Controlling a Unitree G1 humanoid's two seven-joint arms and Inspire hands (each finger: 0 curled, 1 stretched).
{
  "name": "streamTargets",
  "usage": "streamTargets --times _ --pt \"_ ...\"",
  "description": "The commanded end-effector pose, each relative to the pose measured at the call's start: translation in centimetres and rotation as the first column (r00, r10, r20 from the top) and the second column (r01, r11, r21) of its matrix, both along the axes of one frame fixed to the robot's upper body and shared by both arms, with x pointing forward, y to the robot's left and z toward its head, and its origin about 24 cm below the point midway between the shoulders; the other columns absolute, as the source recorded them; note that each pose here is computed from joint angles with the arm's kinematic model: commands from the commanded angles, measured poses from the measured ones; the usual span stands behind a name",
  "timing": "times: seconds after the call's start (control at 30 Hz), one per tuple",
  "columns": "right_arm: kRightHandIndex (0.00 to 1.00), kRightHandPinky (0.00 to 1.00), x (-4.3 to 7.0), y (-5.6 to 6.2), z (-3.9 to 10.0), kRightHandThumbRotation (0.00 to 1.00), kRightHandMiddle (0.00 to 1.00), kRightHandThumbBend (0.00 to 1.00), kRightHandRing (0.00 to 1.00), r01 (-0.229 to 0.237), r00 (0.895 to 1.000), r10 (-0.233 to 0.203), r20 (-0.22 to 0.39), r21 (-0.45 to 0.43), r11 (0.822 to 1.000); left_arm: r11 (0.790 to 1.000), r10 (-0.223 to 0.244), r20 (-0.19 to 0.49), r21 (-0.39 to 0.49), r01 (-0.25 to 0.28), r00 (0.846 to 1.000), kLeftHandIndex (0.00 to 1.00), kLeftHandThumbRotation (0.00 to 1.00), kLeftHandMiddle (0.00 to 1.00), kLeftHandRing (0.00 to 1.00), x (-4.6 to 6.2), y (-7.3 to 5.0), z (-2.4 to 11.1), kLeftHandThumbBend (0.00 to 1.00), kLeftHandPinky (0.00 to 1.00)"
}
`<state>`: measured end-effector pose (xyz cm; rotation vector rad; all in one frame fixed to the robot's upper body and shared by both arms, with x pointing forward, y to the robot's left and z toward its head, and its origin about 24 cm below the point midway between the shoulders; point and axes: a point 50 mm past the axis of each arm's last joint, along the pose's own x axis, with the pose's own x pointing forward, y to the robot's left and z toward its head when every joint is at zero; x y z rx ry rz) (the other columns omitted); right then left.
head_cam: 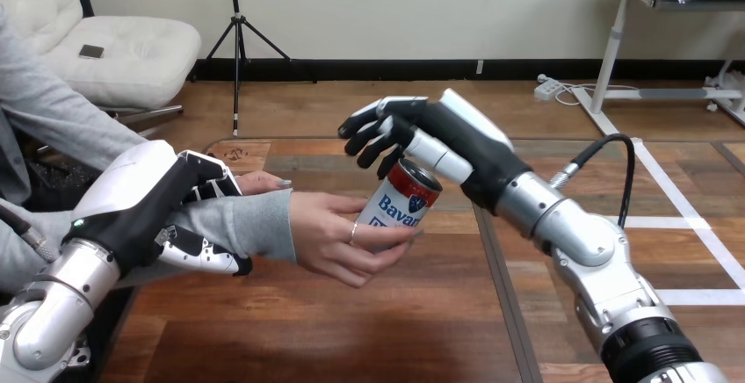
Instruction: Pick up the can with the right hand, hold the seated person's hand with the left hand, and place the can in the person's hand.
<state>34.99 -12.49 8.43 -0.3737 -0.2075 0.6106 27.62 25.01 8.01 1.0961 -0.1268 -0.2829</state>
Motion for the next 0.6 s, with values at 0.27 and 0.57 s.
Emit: streamTargets --times 0.27,0.57 --pt "0.71 0.54 0.4 -0.2 2.5 1.00 0.69 1.00 0.64 -0.007 1.000 0.007 0.000 0.225 0.974 0.999 -0.020 0.107 -0.023 0.023 0.994 0.43 0.00 0.36 0.28 0.6 -0.6 2.2 0.80 0.23" --pt "0.75 0.60 -0.3 -0.4 2.3 1.00 0.73 1.00 0.69 0.007 0.999 0.005 -0.034 0.344 0.939 0.999 -0.023 0.102 -0.028 0.026 0.994 0.43 0.00 0.36 0.28 0.6 -0.5 2.2 0.79 0.24"
